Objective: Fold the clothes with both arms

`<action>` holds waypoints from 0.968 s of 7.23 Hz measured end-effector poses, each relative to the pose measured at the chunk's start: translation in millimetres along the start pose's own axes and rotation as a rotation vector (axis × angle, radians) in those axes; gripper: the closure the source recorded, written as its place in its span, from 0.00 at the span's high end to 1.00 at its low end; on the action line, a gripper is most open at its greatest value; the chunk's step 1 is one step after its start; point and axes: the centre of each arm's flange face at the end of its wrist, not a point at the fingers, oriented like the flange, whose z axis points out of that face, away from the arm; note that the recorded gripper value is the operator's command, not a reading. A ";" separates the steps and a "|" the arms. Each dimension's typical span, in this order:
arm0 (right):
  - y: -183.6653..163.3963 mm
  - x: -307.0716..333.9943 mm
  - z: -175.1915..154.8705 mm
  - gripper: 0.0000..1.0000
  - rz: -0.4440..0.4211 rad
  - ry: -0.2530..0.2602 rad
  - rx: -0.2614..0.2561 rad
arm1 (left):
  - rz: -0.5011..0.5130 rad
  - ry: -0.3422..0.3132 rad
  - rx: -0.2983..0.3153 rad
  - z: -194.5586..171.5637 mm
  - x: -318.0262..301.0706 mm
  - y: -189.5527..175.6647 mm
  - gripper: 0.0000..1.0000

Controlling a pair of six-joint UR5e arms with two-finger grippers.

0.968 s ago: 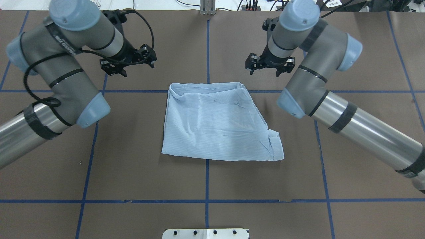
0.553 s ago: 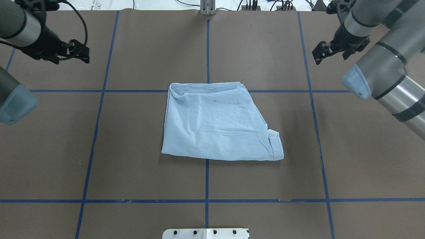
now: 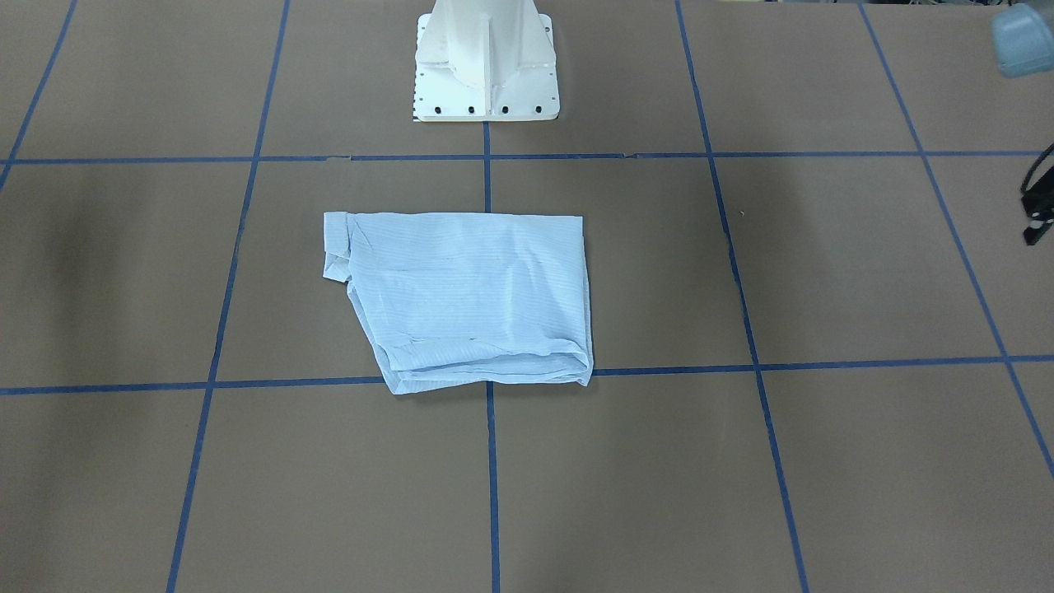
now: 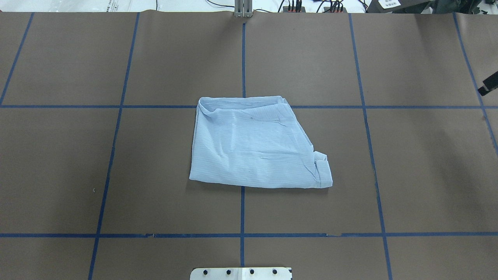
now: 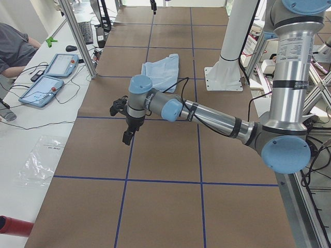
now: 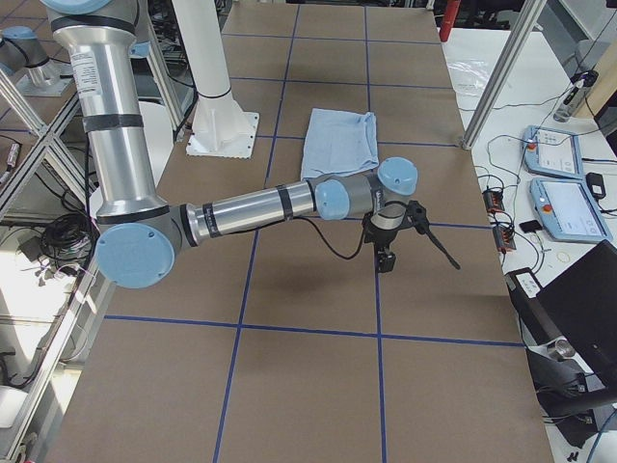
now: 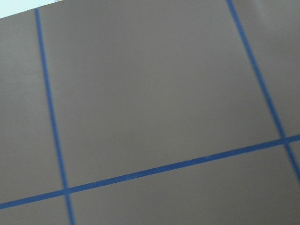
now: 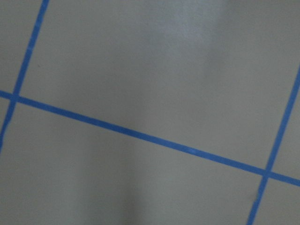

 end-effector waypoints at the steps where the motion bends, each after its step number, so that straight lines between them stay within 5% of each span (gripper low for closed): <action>1: 31.5 31.9 2.4 1.00 0.007 -0.008 -0.008 | 0.005 -0.014 -0.010 -0.4 -23.5 27.4 1.00; 5: 68.0 76.2 -0.5 1.00 0.074 -0.024 0.002 | 0.039 -0.030 0.037 38.8 -64.5 56.9 1.00; 7: 74.0 83.0 7.1 1.00 0.099 -0.054 -0.008 | -0.027 -0.006 -0.054 46.3 -69.1 65.3 1.00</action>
